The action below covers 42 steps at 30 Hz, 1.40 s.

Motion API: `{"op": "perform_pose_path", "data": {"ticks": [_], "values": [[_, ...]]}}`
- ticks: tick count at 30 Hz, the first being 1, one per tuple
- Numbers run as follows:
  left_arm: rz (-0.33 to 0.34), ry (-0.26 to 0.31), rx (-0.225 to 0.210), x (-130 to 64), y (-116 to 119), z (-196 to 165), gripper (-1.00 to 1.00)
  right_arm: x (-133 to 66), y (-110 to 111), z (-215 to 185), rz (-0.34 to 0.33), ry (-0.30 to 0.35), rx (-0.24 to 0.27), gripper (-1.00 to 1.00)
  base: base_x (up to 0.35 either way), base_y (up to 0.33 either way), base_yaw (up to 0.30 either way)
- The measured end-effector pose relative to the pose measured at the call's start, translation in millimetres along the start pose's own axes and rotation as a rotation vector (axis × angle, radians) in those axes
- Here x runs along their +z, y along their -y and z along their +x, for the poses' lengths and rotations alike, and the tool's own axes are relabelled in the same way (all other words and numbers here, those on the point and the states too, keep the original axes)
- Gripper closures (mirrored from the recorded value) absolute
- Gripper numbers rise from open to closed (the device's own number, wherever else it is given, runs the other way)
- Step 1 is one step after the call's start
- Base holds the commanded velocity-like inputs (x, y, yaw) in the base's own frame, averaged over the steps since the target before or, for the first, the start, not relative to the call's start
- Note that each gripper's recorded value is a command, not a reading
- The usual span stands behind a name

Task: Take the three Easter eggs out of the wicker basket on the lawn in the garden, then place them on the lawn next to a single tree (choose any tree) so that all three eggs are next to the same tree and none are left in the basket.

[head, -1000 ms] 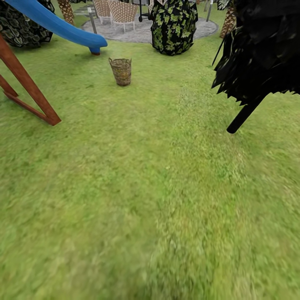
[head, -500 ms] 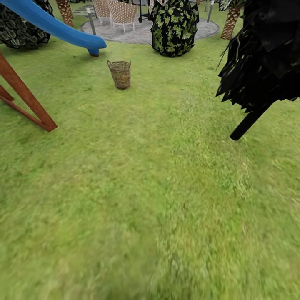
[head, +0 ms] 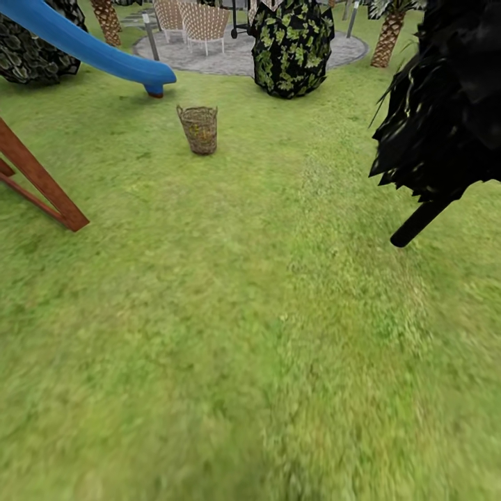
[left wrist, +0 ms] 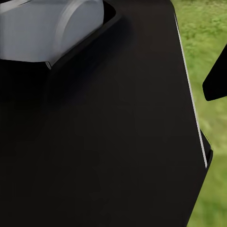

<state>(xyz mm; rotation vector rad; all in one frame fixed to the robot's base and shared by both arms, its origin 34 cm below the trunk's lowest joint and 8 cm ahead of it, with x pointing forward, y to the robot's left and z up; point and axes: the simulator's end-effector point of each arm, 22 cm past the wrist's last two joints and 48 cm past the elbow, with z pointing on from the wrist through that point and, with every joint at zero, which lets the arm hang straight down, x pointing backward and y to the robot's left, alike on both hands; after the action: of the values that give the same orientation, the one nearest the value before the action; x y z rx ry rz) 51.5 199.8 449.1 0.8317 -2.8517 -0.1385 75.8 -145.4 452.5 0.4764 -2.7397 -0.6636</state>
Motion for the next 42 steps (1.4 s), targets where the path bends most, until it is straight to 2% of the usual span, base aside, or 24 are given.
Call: {"op": "perform_pose_path", "data": {"ticks": [26, 42], "values": [[0.0, 0.0, 0.0, 0.0, 0.0, 0.0, -1.0, -0.1, 0.4, 0.2, 0.001, 0.0, 0.0, -1.0, 0.343, 0.003, 0.0], [0.0, 0.0, 0.0, 0.0, 0.0, 0.0, -1.0, -0.2, 0.7, 0.1, 0.001, 0.0, 0.0, -1.0, 0.334, 0.13, 0.0]]}}
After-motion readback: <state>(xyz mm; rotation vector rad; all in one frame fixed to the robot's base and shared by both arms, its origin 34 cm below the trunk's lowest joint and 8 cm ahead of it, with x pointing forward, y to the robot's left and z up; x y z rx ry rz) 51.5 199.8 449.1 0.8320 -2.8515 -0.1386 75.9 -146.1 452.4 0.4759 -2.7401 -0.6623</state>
